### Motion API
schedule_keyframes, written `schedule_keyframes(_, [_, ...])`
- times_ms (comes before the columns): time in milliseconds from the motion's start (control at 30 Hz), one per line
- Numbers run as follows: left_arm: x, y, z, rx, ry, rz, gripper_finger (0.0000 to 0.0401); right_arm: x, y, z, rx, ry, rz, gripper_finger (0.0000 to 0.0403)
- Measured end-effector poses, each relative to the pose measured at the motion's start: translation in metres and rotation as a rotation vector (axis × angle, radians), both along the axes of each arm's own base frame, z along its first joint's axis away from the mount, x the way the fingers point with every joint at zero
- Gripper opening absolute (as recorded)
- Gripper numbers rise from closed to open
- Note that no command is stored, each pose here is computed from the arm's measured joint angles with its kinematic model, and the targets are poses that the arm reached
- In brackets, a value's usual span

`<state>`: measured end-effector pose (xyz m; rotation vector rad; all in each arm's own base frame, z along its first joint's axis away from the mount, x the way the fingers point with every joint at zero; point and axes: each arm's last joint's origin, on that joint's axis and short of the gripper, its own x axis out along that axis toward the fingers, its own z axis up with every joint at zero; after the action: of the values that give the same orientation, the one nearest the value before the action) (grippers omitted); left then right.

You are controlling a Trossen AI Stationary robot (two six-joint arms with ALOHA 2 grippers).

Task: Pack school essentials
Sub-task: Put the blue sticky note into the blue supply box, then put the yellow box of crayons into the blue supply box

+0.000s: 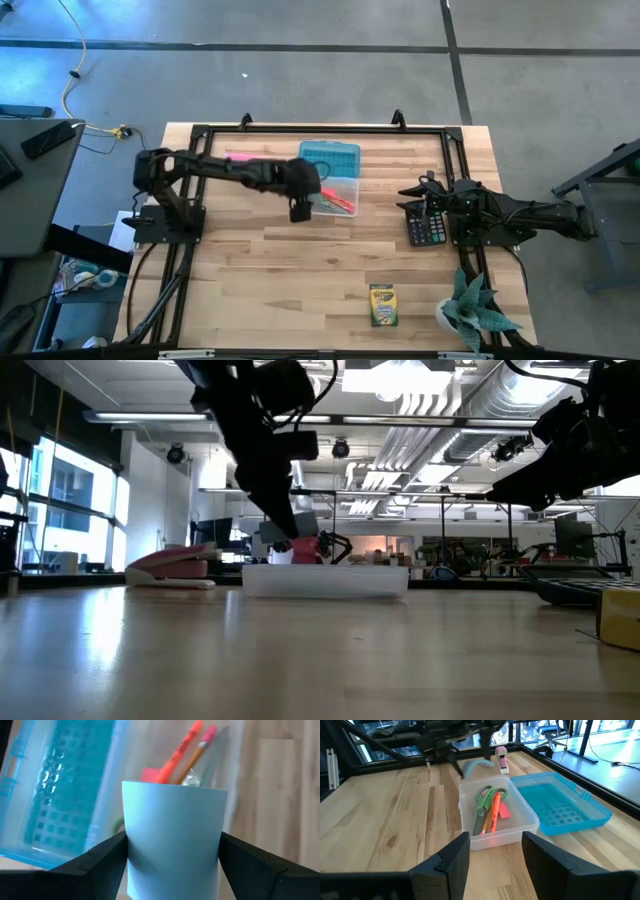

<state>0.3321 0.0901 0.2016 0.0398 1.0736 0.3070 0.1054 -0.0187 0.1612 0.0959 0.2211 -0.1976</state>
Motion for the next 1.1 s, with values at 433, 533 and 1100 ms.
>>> schedule_keyframes(433, [-0.001, 0.040, -0.030, -0.160, 0.009, -0.037, 0.0315, 0.000, 0.000, 0.000, 0.000, 0.001, 0.000, 0.0172])
schedule_keyframes(533, [-0.001, 0.043, -0.035, -0.182, 0.014, -0.033, 0.0346, 0.000, 0.000, 0.000, 0.001, 0.005, 0.000, 0.0172])
schedule_keyframes(1100, [-0.011, 0.029, -0.001, -0.174, -0.040, 0.009, 0.0400, 0.000, 0.000, -0.001, 0.001, 0.007, 0.000, 0.0172])
